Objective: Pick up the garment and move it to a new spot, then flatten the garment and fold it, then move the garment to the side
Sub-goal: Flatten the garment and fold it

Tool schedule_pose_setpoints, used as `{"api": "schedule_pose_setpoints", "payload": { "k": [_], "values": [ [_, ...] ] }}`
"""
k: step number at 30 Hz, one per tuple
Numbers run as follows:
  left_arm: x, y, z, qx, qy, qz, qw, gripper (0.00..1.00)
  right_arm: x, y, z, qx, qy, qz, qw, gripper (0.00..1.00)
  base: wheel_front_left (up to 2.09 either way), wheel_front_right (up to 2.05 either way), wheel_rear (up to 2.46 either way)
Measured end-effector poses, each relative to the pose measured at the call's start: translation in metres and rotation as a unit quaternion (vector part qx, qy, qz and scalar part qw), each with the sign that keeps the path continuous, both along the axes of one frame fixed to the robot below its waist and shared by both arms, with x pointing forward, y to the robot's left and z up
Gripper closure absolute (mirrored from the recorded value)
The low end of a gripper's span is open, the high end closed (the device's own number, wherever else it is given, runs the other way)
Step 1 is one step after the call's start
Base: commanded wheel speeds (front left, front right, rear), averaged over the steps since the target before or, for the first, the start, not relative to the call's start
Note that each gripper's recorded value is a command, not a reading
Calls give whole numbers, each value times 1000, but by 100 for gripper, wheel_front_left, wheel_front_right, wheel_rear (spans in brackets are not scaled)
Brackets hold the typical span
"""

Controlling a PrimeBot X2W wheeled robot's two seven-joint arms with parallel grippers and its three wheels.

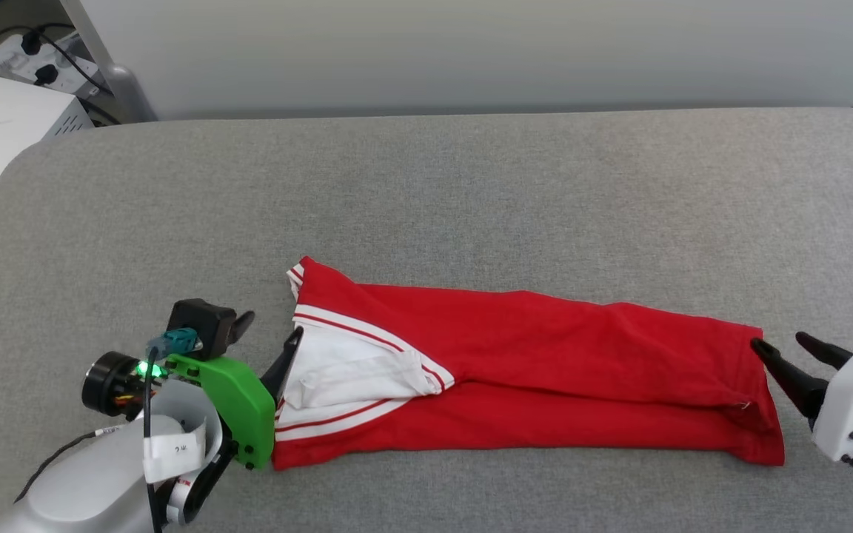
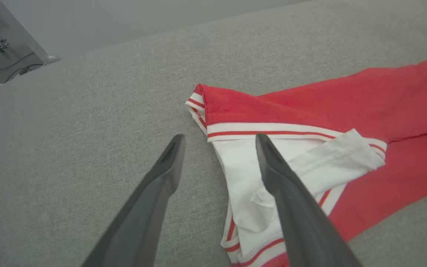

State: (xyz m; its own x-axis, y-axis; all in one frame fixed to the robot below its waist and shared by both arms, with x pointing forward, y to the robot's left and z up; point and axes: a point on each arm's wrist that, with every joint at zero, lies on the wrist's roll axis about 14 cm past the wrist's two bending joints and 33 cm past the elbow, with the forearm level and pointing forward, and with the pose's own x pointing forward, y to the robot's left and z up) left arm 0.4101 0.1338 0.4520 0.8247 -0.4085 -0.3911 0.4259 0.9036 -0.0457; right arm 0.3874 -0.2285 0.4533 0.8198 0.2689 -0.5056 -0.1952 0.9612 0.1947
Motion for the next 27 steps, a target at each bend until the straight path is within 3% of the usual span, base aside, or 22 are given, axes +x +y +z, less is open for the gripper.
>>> {"api": "schedule_pose_setpoints", "payload": {
  "k": [3,7,18,27],
  "values": [
    [7,9,26,-1,-64,31,997,0,5,-10,22,11,-25,-16,1000,0,0,0,0],
    [9,22,47,-1,-118,77,990,0,7,-26,30,36,-6,-40,999,0,0,0,0],
    [7,56,83,13,-221,179,959,0,-13,-32,-28,64,152,-55,985,0,0,0,0],
    [-8,66,72,-1,-231,233,945,0,-2,-6,-64,81,202,-48,975,0,0,0,0]
  ]
}}
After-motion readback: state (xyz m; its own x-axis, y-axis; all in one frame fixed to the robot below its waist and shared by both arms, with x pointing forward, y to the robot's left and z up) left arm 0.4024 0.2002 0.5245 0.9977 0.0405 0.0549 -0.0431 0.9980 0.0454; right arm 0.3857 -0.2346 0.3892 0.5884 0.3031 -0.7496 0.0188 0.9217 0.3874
